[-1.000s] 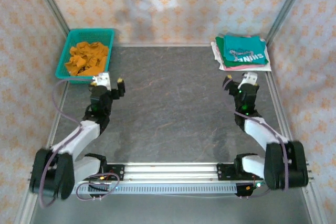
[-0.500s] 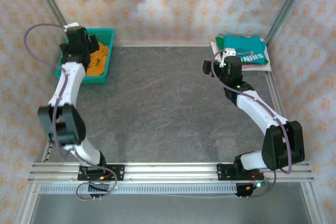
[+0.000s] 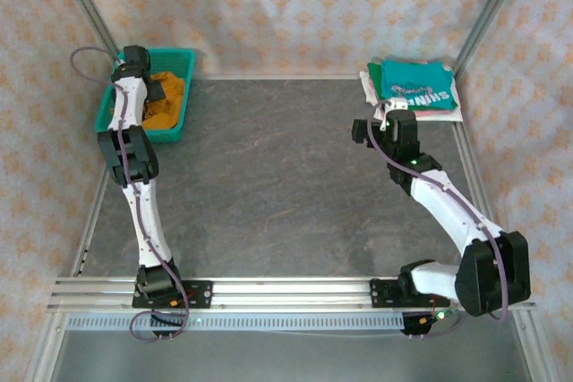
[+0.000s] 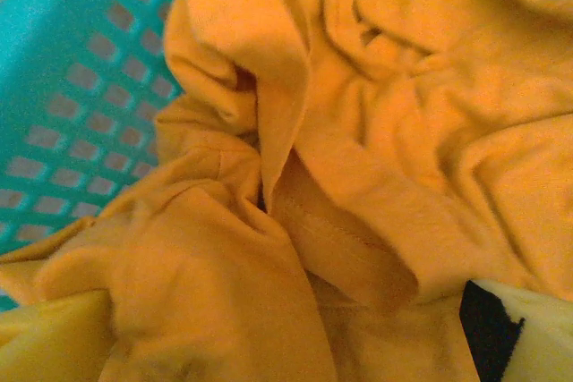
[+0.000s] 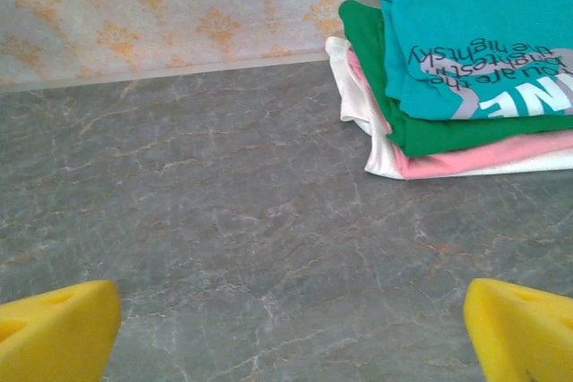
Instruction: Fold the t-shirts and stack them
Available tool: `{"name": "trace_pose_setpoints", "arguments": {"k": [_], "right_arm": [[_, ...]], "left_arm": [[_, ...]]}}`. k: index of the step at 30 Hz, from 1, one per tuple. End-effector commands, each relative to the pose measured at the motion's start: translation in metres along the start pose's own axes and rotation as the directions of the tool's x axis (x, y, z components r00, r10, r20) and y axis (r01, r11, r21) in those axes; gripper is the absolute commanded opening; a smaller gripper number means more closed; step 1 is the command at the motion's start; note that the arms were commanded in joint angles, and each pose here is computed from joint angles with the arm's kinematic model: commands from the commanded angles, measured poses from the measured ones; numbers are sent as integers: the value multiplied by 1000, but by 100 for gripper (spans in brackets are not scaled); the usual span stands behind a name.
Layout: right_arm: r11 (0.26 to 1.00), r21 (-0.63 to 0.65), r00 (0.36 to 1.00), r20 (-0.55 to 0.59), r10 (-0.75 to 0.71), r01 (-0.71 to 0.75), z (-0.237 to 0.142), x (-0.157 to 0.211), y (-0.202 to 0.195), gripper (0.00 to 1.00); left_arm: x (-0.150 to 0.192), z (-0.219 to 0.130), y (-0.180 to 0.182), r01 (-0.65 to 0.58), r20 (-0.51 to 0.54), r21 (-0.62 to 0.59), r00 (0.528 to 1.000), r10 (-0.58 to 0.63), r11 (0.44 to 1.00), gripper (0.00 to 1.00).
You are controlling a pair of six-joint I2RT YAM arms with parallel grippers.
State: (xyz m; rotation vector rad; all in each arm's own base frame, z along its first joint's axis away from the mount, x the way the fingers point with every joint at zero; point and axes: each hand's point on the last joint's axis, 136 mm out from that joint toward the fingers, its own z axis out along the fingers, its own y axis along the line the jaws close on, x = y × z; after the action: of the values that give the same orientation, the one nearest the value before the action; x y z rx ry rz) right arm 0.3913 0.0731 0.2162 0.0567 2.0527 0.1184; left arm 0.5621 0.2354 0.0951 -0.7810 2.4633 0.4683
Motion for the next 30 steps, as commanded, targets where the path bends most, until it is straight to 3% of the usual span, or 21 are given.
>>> {"name": "trace_pose_setpoints", "arguments": {"k": [1,3,4,6,7,9,14,22,26,30], "right_arm": [[998,47,1000,-7,-29,29,-8,3,-9,99],[998,47,1000,-4,-28,29,-9,1,-9,99],[999,46,1000,-2,-25,25,-9,0,-9,99],[999,40,1000,9,-16,16,-10,-5,-7,99],[999,35,1000,11,-13,12,-10,-7,-6,99],[1000,27,1000,20,-2,2,-10,-12,-4,99],[999,-2,999,40,38,-37,-13,-24,2,98],[998,-32,995,74,65,-63,-17,-36,8,96],[998,-28,992,105,64,-61,-20,-44,7,96],[997,-34,985,160,68,-63,-30,-57,6,96]], "left_arm": [[5,2,13,53,-49,-6,997,-53,999,98],[3,8,13,63,-38,-2,997,-63,998,84],[1,10,13,72,-31,7,997,-72,997,71],[-5,12,15,104,-16,29,994,-104,994,29],[-9,9,16,124,-9,38,992,-124,992,14],[-19,-4,16,135,11,69,991,-136,988,0],[-61,-83,12,169,169,214,964,-207,962,0],[-133,-291,19,99,460,470,821,-339,877,0],[-141,-405,13,-10,540,605,740,-401,796,0],[-121,-521,1,-182,626,680,648,-433,710,0]]}}
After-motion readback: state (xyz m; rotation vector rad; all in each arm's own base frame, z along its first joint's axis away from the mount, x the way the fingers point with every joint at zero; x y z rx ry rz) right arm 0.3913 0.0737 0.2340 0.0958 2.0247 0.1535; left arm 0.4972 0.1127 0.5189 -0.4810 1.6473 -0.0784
